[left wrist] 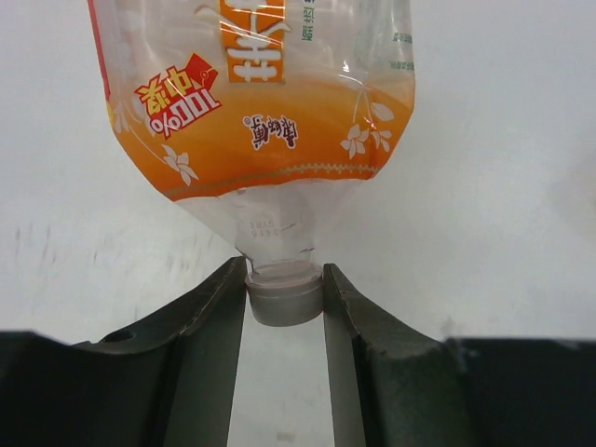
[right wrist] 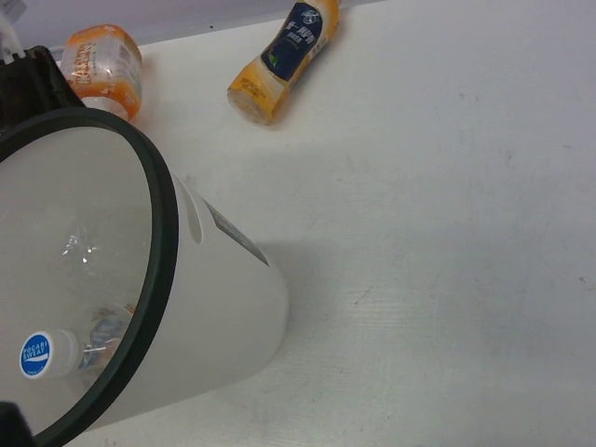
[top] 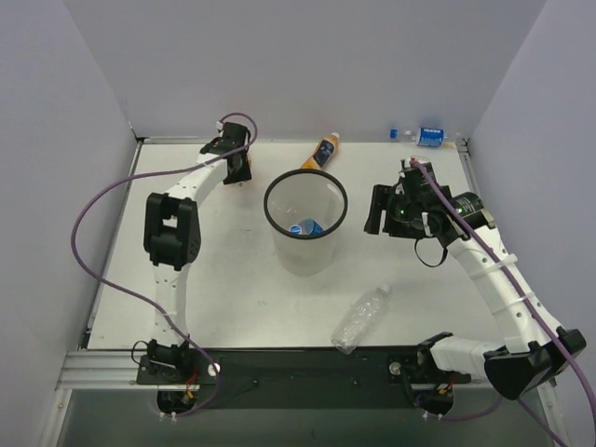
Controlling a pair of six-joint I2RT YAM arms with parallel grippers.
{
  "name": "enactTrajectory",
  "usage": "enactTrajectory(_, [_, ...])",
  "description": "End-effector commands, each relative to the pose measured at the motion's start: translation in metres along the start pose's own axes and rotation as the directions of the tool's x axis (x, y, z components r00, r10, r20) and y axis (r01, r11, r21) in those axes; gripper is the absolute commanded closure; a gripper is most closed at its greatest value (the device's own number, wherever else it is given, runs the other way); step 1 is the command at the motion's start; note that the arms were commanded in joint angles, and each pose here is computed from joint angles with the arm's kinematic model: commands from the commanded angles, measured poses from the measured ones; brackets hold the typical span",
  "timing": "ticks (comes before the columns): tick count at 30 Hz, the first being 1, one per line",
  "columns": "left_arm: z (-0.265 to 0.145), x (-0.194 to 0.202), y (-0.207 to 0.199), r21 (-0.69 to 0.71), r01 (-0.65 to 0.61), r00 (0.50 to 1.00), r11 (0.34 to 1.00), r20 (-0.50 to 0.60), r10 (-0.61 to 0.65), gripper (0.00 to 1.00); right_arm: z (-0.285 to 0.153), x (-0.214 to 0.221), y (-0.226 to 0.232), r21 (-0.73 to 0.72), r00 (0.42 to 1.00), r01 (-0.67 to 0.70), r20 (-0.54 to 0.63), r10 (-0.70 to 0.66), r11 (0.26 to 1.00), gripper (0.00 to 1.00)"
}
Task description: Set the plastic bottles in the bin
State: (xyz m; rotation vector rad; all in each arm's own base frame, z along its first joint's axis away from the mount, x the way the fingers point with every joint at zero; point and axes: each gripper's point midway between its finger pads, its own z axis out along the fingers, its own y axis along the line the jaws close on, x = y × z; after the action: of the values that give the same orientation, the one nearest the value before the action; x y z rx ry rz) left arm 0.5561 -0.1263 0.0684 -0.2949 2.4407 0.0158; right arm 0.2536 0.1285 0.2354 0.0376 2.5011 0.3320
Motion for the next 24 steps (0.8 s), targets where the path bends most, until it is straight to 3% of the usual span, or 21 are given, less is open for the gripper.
enactTrajectory(1, [-0.108, -0.039, -0.001, 0.14, 0.035, 0.992, 0.99, 0.113, -0.051, 0.76, -0.001, -0.015, 0.01, -0.028, 1.0, -0.004, 0.018, 0.004, 1.0, 0.36])
enactTrajectory(3, [-0.152, -0.044, -0.004, 0.238, 0.052, 0.984, 0.97, 0.151, -0.09, 0.76, 0.0, -0.021, 0.014, -0.036, 1.0, 0.0, 0.022, 0.001, 0.999, 0.36])
enactTrajectory(5, [-0.167, -0.029, 0.0, 0.268, 0.087, 0.981, 0.959, 0.144, -0.129, 0.76, 0.002, -0.023, 0.017, -0.041, 1.0, 0.004, 0.019, -0.003, 0.999, 0.36])
enactTrajectory(6, [-0.198, -0.036, -0.001, 0.325, 0.115, 0.969, 0.939, 0.173, -0.178, 0.76, 0.001, -0.025, 0.017, -0.044, 1.0, 0.006, 0.024, -0.005, 0.999, 0.36])
enactTrajectory(12, [-0.269, -0.02, 0.011, 0.459, 0.171, 0.928, 0.872, 0.223, -0.3, 0.76, -0.01, -0.033, 0.02, -0.064, 0.998, -0.021, 0.056, 0.025, 0.998, 0.36])
enactTrajectory(20, [-0.353, 0.009, -0.009, 0.722, 0.105, 0.932, 0.684, 0.169, -0.321, 0.78, -0.019, -0.033, 0.023, -0.086, 0.995, -0.061, 0.075, 0.068, 0.994, 0.36])
enactTrajectory(24, [-0.391, 0.034, -0.006, 0.766, 0.098, 0.95, 0.636, 0.118, -0.288, 0.78, -0.021, -0.044, 0.026, -0.092, 0.994, -0.039, 0.099, 0.048, 0.995, 0.36])
